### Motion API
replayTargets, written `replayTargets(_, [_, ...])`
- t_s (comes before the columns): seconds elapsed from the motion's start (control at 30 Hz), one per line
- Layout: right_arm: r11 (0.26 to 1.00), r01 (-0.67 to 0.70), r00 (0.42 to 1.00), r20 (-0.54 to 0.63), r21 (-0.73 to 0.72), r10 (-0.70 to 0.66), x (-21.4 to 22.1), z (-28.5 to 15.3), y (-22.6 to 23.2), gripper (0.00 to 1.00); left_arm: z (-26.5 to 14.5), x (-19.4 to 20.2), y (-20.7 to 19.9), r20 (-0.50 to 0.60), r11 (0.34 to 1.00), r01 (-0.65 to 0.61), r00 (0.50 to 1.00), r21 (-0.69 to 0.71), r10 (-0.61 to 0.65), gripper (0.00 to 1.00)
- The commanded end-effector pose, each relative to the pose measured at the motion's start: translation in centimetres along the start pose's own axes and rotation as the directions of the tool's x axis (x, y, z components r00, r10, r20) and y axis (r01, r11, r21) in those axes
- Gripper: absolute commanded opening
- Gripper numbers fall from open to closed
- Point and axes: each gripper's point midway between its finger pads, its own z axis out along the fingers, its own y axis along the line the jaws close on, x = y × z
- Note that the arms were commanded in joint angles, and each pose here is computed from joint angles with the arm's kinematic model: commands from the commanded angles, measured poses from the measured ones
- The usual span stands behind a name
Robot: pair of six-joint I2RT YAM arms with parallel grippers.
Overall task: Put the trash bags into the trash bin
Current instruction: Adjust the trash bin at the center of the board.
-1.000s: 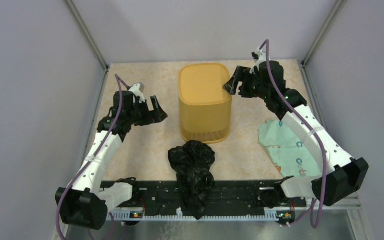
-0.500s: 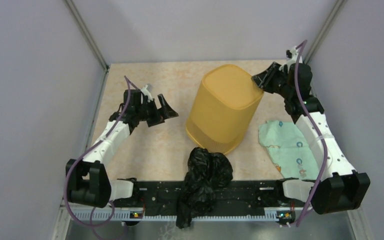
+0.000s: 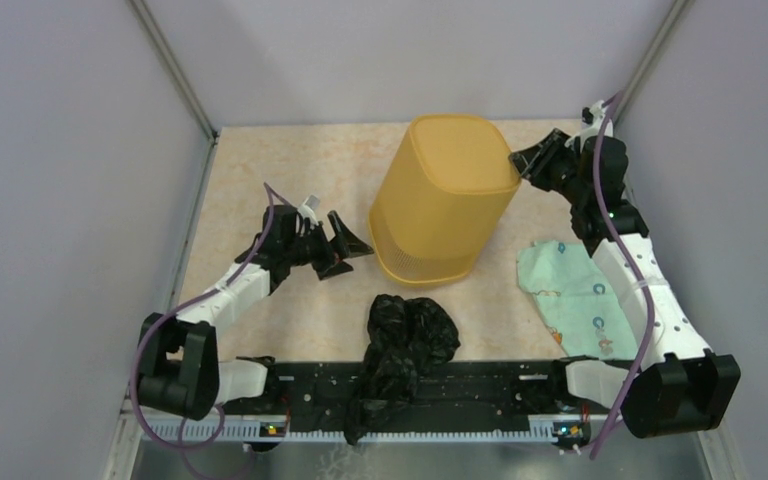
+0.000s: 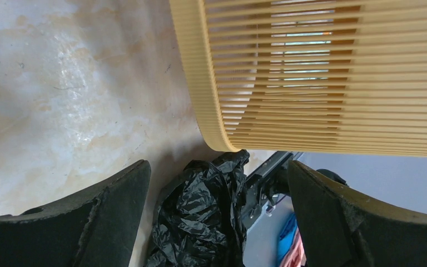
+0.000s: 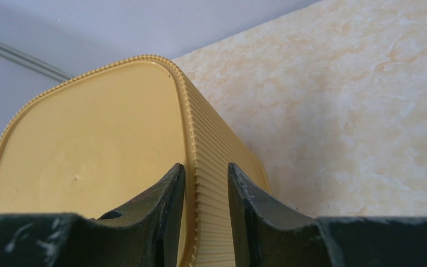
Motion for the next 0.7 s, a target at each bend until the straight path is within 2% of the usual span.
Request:
replayTargets(0.0, [0.974,0.003,0.964,-0.261,0.228,0.058,8.3,-0.6,-6.9,0.34,0.7,-2.0,-2.4,0.095,0.989,-0.025,0.995,0.147,0.011,0.99])
replayTargets(0.13, [0.970,-0.018,0.961,-0.265,0.243,0.084,8.6,-0.4,-7.8,0.34,1.8,-3.2,-3.8,0.129,0.978,-0.040,0.992,0.204,0.014,0.99])
replayTargets(0.27, [0.968,-0.074,0.955,-0.264,0.239,0.138,8.7,-0.1,-8.6,0.34,2.9,-3.7,-4.4,0.139,0.963,-0.003,0.990,0.268,-0.036,0.99])
replayTargets(0.53, [0.965,-0.182,0.928,-0.291,0.188,0.232,10.3,0.7,-8.2,0.33,4.4,-4.0,-9.5,0.141,0.886,-0.004,0.988,0.464,-0.069,0.98])
replayTargets(0.67, [0.962,-0.199,0.929,-0.278,0.185,0.246,10.5,1.0,-8.3,0.33,4.4,-4.5,-12.1,0.154,0.853,-0.034,0.987,0.520,-0.054,0.89])
